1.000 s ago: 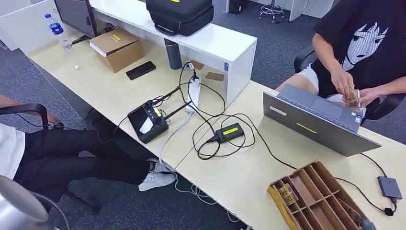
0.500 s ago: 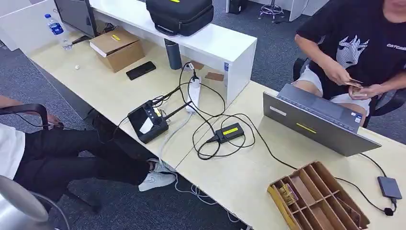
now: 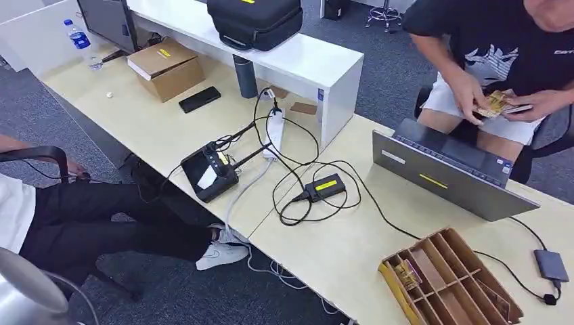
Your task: Pass the card to the sensor for recognition and then transmit it.
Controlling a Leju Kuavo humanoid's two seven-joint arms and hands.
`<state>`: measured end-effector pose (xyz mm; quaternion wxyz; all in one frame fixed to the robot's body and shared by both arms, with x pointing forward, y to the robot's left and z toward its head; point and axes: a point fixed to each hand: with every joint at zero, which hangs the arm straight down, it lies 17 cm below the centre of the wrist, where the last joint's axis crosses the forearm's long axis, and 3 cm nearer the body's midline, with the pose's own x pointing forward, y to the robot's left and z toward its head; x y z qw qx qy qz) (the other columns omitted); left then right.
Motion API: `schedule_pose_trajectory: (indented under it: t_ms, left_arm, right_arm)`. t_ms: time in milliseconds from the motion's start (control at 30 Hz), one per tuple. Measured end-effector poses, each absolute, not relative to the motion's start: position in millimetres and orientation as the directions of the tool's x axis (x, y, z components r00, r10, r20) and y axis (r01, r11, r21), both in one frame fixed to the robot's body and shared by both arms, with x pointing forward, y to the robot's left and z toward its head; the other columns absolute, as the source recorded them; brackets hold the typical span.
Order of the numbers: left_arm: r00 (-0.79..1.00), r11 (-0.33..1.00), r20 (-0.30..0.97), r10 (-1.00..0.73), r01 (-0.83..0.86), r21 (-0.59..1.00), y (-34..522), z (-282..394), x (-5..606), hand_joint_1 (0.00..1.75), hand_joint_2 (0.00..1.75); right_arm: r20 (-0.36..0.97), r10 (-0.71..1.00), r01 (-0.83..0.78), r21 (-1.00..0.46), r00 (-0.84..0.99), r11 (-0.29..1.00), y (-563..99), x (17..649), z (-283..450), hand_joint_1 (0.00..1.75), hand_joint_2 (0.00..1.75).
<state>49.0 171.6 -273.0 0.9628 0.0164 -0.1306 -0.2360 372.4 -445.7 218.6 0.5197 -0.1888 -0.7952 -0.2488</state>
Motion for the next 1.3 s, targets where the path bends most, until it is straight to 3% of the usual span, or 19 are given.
schedule_pose_trajectory:
  t_ms: [400, 1300]
  left_arm:
    - [0.85, 0.884, 0.244, -0.466, 0.458, 0.093, 171, -273, 49, 0.0, 1.75]
    - [0.842, 0.873, 0.233, -0.487, 0.478, 0.097, 170, -273, 52, 0.0, 1.75]
  right_arm:
    - [0.96, 0.006, 0.671, 0.191, -0.279, 0.716, -491, 358, 161, 0.0, 1.75]
    - [0.951, -0.309, 0.795, 0.178, 0.012, 0.58, -524, 323, -21, 0.0, 1.75]
